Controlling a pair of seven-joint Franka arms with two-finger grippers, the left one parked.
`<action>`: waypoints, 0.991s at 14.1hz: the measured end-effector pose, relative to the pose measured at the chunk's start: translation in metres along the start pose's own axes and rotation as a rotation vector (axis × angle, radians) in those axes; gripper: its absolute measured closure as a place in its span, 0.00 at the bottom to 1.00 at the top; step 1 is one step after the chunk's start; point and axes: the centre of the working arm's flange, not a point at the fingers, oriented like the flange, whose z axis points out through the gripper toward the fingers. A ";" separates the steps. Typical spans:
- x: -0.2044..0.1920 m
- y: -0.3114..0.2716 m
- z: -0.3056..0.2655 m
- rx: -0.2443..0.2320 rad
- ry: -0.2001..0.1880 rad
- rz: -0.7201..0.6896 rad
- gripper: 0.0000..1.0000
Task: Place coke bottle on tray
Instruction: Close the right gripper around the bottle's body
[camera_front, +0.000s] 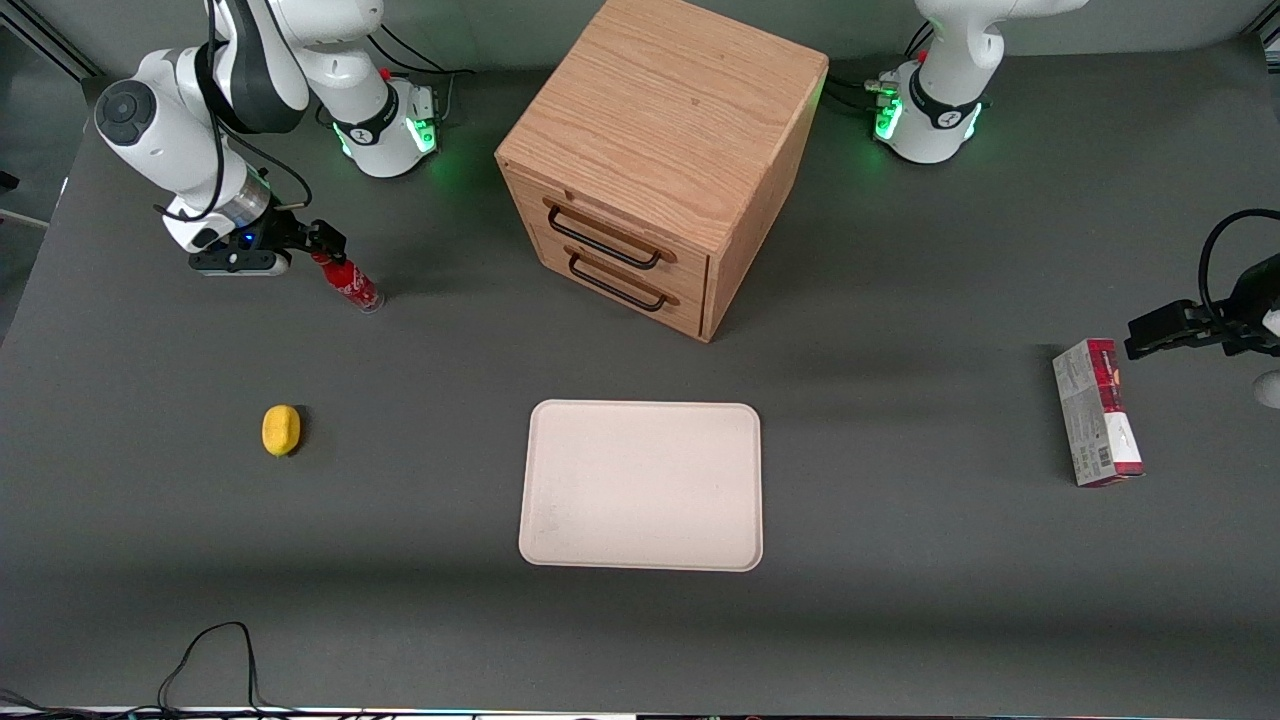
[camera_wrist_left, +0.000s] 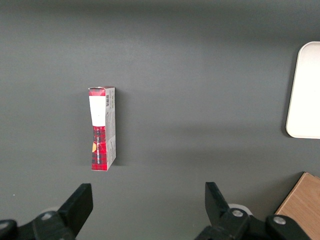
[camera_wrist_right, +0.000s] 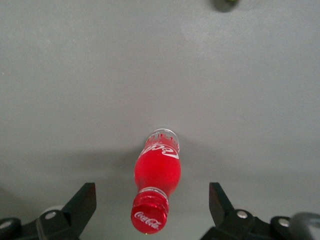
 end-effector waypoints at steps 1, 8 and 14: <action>-0.001 0.000 0.003 0.000 -0.008 -0.006 0.00; -0.003 0.000 0.012 -0.002 -0.029 -0.013 0.39; -0.001 -0.001 0.014 -0.008 -0.032 -0.022 0.68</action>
